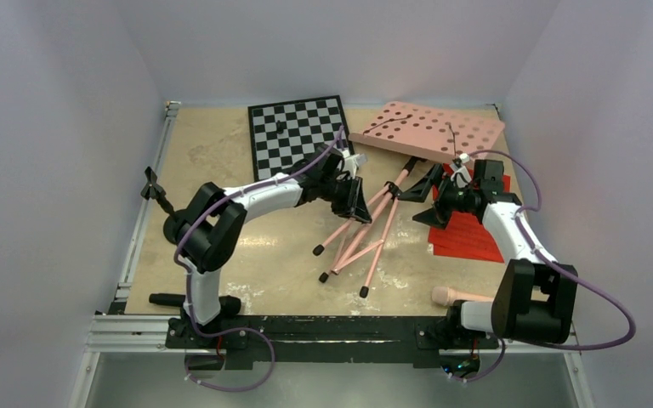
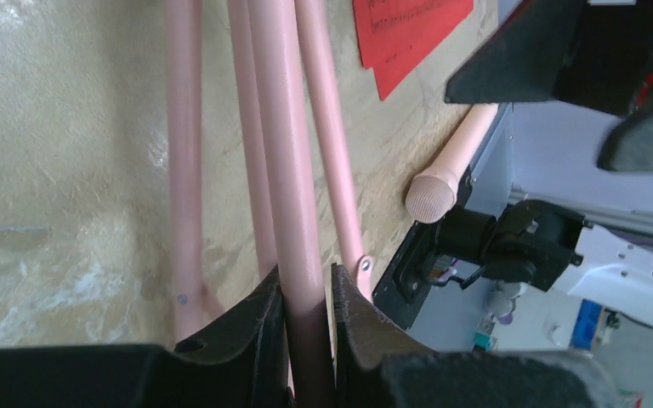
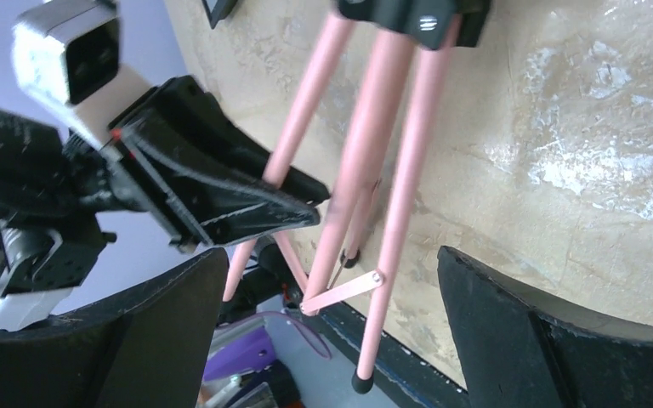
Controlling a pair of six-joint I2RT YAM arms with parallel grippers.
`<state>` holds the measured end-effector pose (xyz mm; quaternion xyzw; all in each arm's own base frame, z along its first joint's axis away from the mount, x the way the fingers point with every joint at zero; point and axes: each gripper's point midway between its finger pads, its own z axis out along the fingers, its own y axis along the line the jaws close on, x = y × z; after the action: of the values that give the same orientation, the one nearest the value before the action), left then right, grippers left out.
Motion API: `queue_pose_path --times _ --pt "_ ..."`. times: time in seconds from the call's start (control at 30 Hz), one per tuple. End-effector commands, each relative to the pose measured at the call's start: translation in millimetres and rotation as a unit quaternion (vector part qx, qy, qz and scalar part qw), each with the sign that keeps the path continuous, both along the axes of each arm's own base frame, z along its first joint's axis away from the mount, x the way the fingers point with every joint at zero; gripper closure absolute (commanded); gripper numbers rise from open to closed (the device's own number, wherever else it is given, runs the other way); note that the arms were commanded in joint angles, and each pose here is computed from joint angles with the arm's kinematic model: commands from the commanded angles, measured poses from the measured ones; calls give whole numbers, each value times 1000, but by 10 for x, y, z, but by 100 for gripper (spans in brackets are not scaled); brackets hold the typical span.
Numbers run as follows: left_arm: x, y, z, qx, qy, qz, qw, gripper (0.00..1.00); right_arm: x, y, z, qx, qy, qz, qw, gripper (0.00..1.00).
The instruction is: Pack up the instrument practice props
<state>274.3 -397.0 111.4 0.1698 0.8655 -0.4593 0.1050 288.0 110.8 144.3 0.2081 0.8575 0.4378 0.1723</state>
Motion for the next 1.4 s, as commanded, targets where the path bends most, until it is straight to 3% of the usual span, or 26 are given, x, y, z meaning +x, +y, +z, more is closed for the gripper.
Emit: queue_pose_path --times 0.0,0.33,0.6,0.87,1.03,1.17,1.23,1.37 --pt "134 -408 569 -137 -83 -25 987 100 33 -7 163 -19 -58 22 998 1" --pt "190 -441 427 -144 -62 16 987 100 -36 -143 -51 -80 -38 21 996 1" --pt "370 -538 571 -184 -82 76 977 100 50 -177 -178 -103 -35 28 994 1" --pt "229 -833 718 -210 -84 104 968 100 114 -7 -363 -126 -24 66 990 1" --pt "242 -738 622 -187 -94 110 972 66 220 14 -470 -129 -9 55 990 1" --pt "192 -644 579 -175 -136 69 973 45 279 92 -530 -137 3 69 988 1" --pt "157 -568 602 -173 -158 49 971 38 316 145 -493 -138 0 77 987 1" --pt "69 -358 673 -172 -193 5 966 34 340 290 -482 -143 7 87 986 1"
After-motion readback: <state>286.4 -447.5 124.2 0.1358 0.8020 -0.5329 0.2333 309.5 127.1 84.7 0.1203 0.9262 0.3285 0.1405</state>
